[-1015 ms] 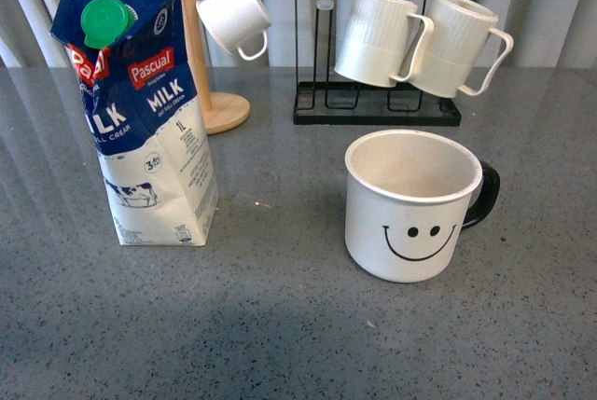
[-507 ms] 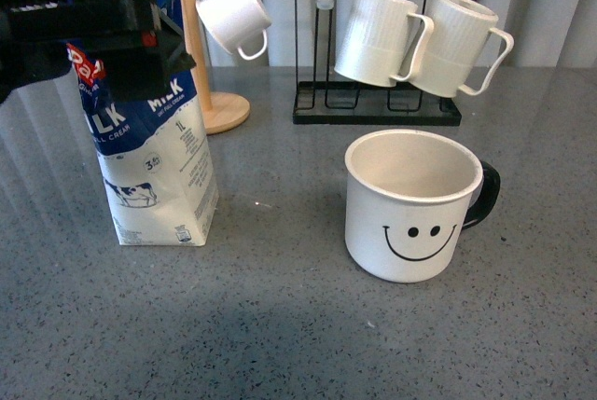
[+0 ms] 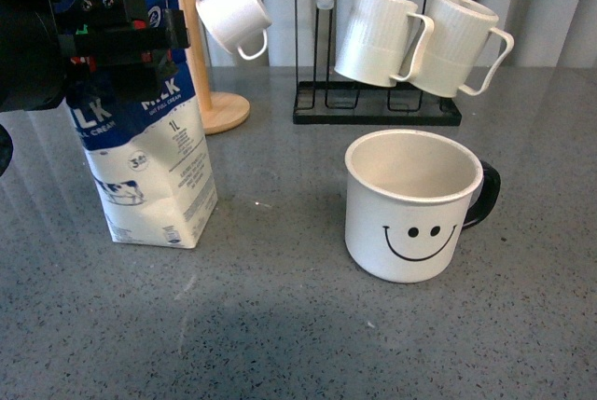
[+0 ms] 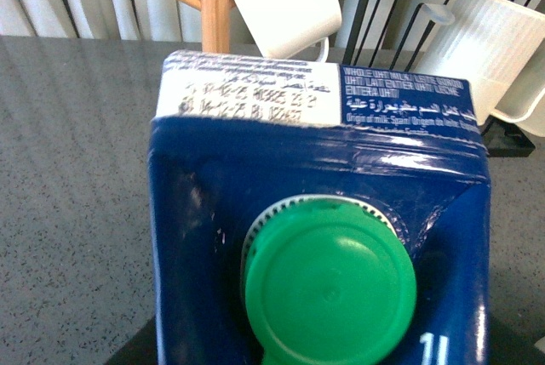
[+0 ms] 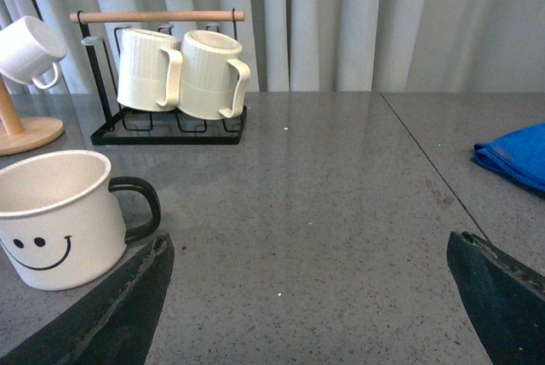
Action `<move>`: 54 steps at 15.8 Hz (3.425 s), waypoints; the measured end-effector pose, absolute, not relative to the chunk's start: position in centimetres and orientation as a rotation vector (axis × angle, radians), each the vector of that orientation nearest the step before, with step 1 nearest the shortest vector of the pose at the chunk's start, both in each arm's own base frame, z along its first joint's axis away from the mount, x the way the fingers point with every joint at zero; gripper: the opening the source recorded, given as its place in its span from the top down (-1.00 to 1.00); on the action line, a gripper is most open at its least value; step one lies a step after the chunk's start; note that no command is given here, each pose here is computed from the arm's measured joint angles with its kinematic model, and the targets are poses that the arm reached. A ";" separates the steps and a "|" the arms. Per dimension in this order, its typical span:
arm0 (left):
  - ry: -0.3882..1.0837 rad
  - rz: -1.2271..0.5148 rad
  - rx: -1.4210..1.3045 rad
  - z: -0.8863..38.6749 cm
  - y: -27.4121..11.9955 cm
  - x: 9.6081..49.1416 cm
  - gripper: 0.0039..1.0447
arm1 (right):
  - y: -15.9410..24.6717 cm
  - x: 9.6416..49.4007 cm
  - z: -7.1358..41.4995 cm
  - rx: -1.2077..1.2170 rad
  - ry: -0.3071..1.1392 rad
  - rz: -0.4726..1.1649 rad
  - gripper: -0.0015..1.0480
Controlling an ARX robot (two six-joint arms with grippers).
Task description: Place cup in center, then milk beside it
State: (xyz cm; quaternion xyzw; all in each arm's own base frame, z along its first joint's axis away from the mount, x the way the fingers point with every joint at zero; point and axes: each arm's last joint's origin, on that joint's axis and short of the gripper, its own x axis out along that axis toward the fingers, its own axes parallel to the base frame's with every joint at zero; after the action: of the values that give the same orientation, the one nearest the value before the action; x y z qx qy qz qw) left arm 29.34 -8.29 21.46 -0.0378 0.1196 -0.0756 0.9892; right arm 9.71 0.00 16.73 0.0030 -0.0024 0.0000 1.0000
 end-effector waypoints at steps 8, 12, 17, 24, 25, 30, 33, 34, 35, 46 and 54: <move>0.196 -0.144 -0.069 23.9 -9.5 26.8 0.92 | 0.0 9.7 16.7 0.006 -0.005 0.000 -0.87; 0.153 -0.190 -0.084 24.9 -12.3 25.5 0.93 | 0.0 9.7 16.7 0.006 -0.005 0.000 -0.87; 0.208 -0.209 -0.096 23.0 -15.3 25.5 0.93 | 0.0 9.7 16.7 0.006 -0.005 0.000 -0.87; 0.205 -0.184 -0.147 22.0 -16.8 26.2 0.93 | 0.0 9.7 16.7 0.006 -0.005 0.000 -0.87; 0.219 -0.187 -0.158 21.1 -17.5 26.5 0.93 | 0.0 9.7 16.7 0.006 -0.005 0.000 -0.87; 0.204 -0.163 -0.179 20.9 -17.9 26.8 0.91 | 0.0 9.7 16.7 0.006 -0.005 0.000 -0.87; 0.206 -0.160 -0.195 20.8 -18.1 26.6 0.66 | 0.0 9.7 16.7 0.006 -0.005 0.000 -0.87; 0.199 -0.167 -0.205 20.9 -18.3 26.5 0.48 | 0.0 9.7 16.7 0.006 -0.005 0.000 -0.87; 0.194 -0.173 -0.213 21.0 -18.5 26.4 0.27 | 0.0 9.7 16.7 0.006 -0.005 0.000 -0.87; 0.140 -0.279 -0.239 25.3 -16.5 24.8 -0.88 | 0.0 9.7 16.7 0.006 -0.005 0.000 -0.87; -0.047 -0.211 -0.134 31.4 -6.0 23.1 -0.88 | 0.0 9.7 16.7 0.006 -0.005 0.000 -0.87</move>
State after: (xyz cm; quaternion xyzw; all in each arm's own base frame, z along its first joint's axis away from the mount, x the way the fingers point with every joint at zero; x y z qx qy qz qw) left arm 23.11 -6.01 31.41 -0.0666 -0.0234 -0.1052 0.9919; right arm 9.71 0.00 16.73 0.0030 -0.0024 0.0000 1.0000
